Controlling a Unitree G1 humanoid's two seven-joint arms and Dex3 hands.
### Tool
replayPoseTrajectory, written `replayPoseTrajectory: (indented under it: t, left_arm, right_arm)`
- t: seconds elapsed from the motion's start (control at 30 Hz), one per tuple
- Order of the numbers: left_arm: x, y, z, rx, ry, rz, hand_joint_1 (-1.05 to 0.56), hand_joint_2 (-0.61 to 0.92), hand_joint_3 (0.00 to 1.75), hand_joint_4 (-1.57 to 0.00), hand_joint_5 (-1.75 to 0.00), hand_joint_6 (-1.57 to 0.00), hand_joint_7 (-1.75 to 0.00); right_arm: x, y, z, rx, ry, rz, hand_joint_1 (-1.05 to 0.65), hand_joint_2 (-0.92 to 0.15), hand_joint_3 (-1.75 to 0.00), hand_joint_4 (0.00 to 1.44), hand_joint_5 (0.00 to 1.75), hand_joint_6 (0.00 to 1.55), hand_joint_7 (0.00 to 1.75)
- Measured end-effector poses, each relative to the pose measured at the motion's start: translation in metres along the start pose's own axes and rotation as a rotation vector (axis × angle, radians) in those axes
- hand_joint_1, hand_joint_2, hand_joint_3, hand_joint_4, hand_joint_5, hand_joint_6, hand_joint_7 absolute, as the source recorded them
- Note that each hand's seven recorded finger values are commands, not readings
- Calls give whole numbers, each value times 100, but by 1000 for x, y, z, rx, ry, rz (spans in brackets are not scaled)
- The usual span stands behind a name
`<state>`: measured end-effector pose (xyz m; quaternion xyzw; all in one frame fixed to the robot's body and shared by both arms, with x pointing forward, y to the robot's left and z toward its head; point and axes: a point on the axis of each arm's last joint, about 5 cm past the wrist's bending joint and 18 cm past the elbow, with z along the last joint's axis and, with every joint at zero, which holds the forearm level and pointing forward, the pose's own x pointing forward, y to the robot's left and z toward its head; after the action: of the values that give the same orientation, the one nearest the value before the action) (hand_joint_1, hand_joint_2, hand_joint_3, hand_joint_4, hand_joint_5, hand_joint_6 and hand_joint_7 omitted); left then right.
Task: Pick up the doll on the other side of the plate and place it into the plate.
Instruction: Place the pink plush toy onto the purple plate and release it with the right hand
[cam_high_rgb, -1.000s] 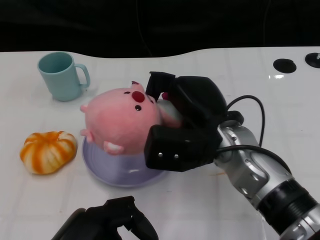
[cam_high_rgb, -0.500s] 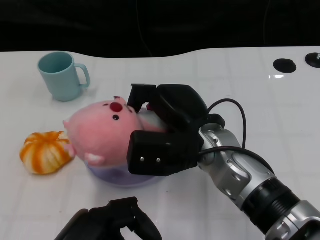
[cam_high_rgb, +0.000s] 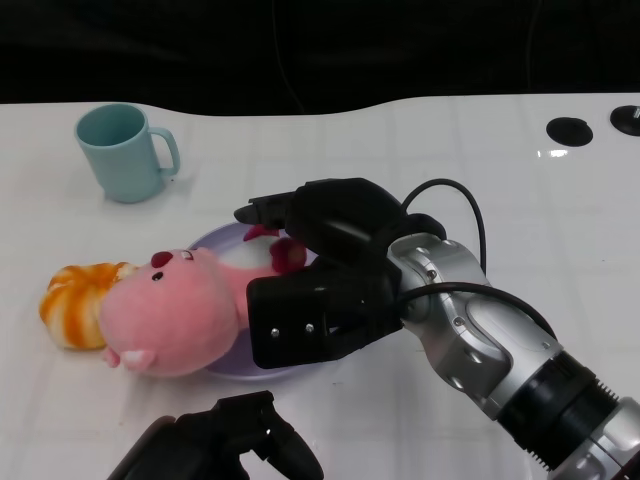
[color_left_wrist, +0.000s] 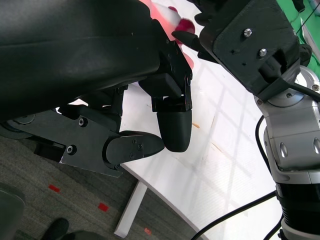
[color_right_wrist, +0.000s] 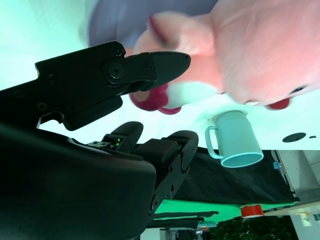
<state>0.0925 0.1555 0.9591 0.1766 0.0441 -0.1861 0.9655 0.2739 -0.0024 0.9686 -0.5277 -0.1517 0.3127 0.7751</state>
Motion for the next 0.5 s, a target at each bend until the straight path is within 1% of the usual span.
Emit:
replayPoseTrajectory:
  t: [0.2,0.3,0.5]
  left_arm:
    - [1,2,0,1,-1,22,-18,87,54,-62,-154,-61,-118]
    - [2,3,-2,4,5,25,-19,88,53,-62,-154,-61,-118]
    - [4,4,-3,5,8,26,-17,88,52,-63,-155,-61,-118]
  right_arm:
    - [-11,-10,-2,-3,-24,-4,-72,-92,-28,21,47,39,2]
    - [-18,-15,-5,29,-41,-4,-71,-92,-29,23,49,41,2]
    - [-33,-22,-14,42,-51,-15,-70,-92,-31,27,52,44,4]
